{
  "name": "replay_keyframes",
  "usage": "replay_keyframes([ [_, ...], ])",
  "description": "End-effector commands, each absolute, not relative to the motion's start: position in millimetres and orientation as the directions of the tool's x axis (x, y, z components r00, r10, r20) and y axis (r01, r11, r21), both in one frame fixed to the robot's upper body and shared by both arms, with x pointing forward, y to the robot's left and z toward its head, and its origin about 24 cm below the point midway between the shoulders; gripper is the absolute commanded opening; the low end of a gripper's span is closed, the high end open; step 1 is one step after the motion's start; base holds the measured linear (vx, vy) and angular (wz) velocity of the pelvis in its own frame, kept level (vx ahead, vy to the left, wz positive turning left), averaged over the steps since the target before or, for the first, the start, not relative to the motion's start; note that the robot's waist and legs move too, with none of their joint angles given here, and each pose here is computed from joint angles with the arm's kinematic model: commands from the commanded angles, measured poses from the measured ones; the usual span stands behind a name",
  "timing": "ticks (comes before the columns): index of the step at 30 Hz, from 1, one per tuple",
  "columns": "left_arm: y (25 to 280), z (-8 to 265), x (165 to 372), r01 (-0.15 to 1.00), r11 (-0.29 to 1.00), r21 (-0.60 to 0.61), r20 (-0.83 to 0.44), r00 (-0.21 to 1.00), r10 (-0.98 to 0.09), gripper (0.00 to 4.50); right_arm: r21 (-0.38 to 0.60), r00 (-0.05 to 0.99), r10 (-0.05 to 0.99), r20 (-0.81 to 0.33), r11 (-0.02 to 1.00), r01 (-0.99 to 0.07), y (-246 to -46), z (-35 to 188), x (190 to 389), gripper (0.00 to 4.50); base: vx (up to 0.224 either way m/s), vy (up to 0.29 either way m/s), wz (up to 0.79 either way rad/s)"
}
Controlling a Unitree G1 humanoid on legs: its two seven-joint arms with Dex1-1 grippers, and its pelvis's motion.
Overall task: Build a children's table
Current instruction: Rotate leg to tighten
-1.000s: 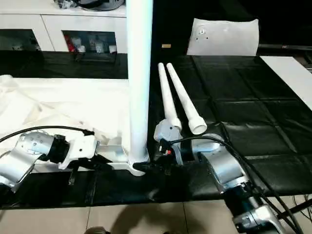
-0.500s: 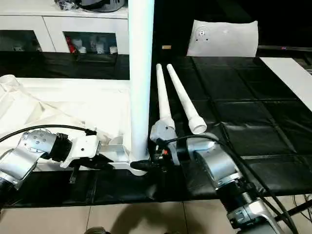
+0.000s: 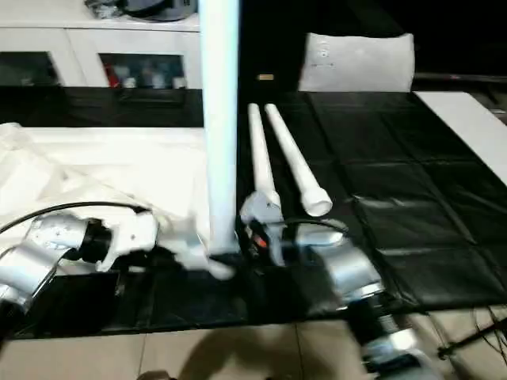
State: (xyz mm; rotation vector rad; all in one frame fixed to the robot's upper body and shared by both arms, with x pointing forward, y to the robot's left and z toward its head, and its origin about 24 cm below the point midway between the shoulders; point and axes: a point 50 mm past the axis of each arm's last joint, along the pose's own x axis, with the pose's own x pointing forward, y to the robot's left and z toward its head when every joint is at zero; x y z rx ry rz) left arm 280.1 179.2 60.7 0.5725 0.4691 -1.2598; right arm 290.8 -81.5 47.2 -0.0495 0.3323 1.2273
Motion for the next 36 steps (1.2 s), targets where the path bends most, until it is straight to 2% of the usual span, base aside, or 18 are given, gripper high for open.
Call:
replay_keyframes([
  [1,165.5,72.4,284.5,0.913,0.358,0.193,-0.520,0.405,-0.752,0.00,0.194,0.365,0.895,-0.258,0.418,-0.887,-60.0,39.7,291.9,2.74,0.000,0.000,0.00],
  [3,154.5,74.8,283.0,0.860,0.481,0.172,-0.476,0.500,-0.724,0.00,0.268,0.471,0.848,-0.242,0.525,-0.808,-44.2,35.0,298.5,2.74,0.000,0.000,0.00],
  [8,124.4,78.6,279.8,0.774,0.615,0.148,-0.422,0.612,-0.669,0.00,0.323,0.569,0.779,-0.262,0.627,-0.709,-14.1,33.5,305.1,2.74,0.000,0.000,0.00],
  [10,109.0,79.2,278.2,0.769,0.623,0.147,-0.409,0.620,-0.669,0.00,0.322,0.589,0.758,-0.280,0.652,-0.686,-6.1,34.1,307.3,2.74,0.000,0.000,0.00],
  [13,104.6,79.7,277.5,0.769,0.621,0.151,-0.411,0.620,-0.668,0.00,0.311,0.596,0.753,-0.279,0.658,-0.686,-3.4,35.2,308.3,2.74,0.000,0.000,0.00],
  [15,104.1,79.9,277.7,0.768,0.621,0.156,-0.416,0.621,-0.664,0.00,0.308,0.602,0.750,-0.274,0.661,-0.684,-3.8,35.8,309.0,3.44,0.000,0.000,0.00],
  [17,105.7,79.7,278.8,0.767,0.617,0.174,-0.427,0.624,-0.655,0.00,0.293,0.609,0.747,-0.266,0.664,-0.687,-5.8,36.7,309.9,3.44,0.000,0.000,0.00],
  [18,118.4,78.4,281.7,0.765,0.604,0.222,-0.461,0.628,-0.626,0.00,0.281,0.636,0.730,-0.250,0.683,-0.674,-17.1,37.1,312.7,3.58,0.000,0.000,0.00],
  [20,120.0,78.3,282.0,0.765,0.602,0.227,-0.465,0.629,-0.624,0.00,0.277,0.639,0.728,-0.249,0.686,-0.673,-18.5,37.1,313.0,3.86,0.000,0.000,0.00],
  [21,123.7,78.3,282.5,0.766,0.598,0.236,-0.471,0.629,-0.618,0.00,0.263,0.647,0.722,-0.245,0.692,-0.672,-22.2,37.7,313.6,3.86,0.000,0.000,0.00],
  [24,142.2,79.9,284.7,0.777,0.579,0.247,-0.492,0.615,-0.616,0.00,0.224,0.631,0.756,-0.175,0.655,-0.722,-41.2,49.4,312.6,3.95,0.000,0.000,0.00],
  [25,146.3,80.4,285.5,0.786,0.567,0.247,-0.496,0.605,-0.623,0.00,0.210,0.627,0.761,-0.163,0.648,-0.732,-47.2,52.5,312.2,4.30,0.000,0.000,0.00],
  [27,148.7,80.5,285.7,0.792,0.558,0.247,-0.499,0.598,-0.627,0.00,0.203,0.627,0.764,-0.155,0.646,-0.736,-51.0,54.3,312.0,4.30,0.000,0.000,0.00],
  [28,148.7,80.5,285.7,0.792,0.558,0.247,-0.499,0.598,-0.627,0.00,0.203,0.627,0.764,-0.155,0.646,-0.736,-51.0,54.3,312.0,4.47,0.000,0.000,0.00],
  [32,162.8,79.3,283.9,0.862,0.449,0.236,-0.524,0.502,-0.688,0.00,0.113,0.532,0.837,-0.128,0.545,-0.831,-73.7,68.1,305.7,4.47,0.000,0.000,0.00],
  [33,162.8,79.3,283.9,0.862,0.449,0.236,-0.524,0.502,-0.688,0.00,0.113,0.532,0.837,-0.128,0.545,-0.831,-73.7,68.1,305.7,4.47,0.000,0.000,0.00],
  [36,172.7,75.3,277.1,0.944,0.239,0.225,-0.601,0.328,-0.729,0.00,0.025,0.360,0.914,-0.188,0.370,-0.929,-92.5,76.8,295.6,4.47,0.000,0.000,0.00],
])
